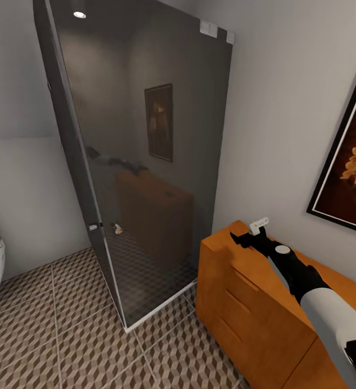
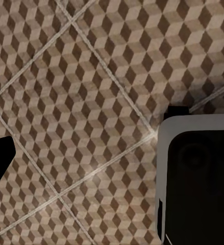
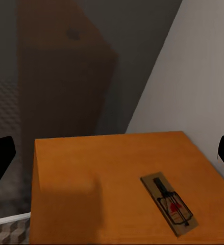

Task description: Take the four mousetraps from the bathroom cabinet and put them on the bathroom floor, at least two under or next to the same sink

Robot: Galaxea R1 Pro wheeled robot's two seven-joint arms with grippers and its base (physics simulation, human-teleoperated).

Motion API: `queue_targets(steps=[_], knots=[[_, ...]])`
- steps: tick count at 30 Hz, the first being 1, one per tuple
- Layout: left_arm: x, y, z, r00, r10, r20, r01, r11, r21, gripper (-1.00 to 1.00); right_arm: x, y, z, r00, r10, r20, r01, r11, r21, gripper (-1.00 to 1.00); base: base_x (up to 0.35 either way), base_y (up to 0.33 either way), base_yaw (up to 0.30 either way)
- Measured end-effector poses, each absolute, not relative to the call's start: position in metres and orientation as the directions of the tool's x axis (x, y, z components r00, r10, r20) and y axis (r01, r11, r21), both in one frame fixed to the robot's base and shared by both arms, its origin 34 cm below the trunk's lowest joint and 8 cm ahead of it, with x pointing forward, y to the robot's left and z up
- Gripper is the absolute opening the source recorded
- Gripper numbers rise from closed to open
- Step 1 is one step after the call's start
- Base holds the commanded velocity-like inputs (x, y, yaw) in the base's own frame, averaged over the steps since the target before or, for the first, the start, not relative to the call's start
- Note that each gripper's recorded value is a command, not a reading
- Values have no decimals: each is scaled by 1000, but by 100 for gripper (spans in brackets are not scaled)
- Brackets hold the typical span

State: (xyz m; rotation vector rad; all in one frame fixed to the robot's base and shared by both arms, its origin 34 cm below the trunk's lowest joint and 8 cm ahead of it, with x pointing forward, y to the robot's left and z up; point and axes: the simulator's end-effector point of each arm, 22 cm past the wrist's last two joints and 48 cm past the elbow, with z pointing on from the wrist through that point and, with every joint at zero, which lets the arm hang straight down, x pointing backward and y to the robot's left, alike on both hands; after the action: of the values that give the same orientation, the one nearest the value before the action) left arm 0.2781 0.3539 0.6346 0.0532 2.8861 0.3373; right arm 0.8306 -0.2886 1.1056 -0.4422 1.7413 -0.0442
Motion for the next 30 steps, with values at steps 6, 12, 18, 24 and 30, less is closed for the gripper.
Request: queue_targets(steps=[6,12,18,24,30], knots=[[278,353,635,-972,63,-228,9,973,231,100,827,-295,1086,-195,-313,-930,-267,929,-257,100,0,0,0],[278,353,634,-972,63,-227,9,973,230,100,825,-297,1077,-212,-311,-926,-267,930,-251,100,0,-89,0],[278,353,634,-972,63,-228,9,973,230,100,825,-297,1076,-215,-311,-926,-267,930,-250,100,0,-133,0],[281,352,635,-968,64,-242,7,973,230,100,824,-297,1076,-216,-311,-925,-268,930,-250,100,0,-17,0],[282,352,635,-968,64,-244,7,973,229,100,824,-297,1076,-216,-311,-926,-268,931,-250,100,11,-4,0]])
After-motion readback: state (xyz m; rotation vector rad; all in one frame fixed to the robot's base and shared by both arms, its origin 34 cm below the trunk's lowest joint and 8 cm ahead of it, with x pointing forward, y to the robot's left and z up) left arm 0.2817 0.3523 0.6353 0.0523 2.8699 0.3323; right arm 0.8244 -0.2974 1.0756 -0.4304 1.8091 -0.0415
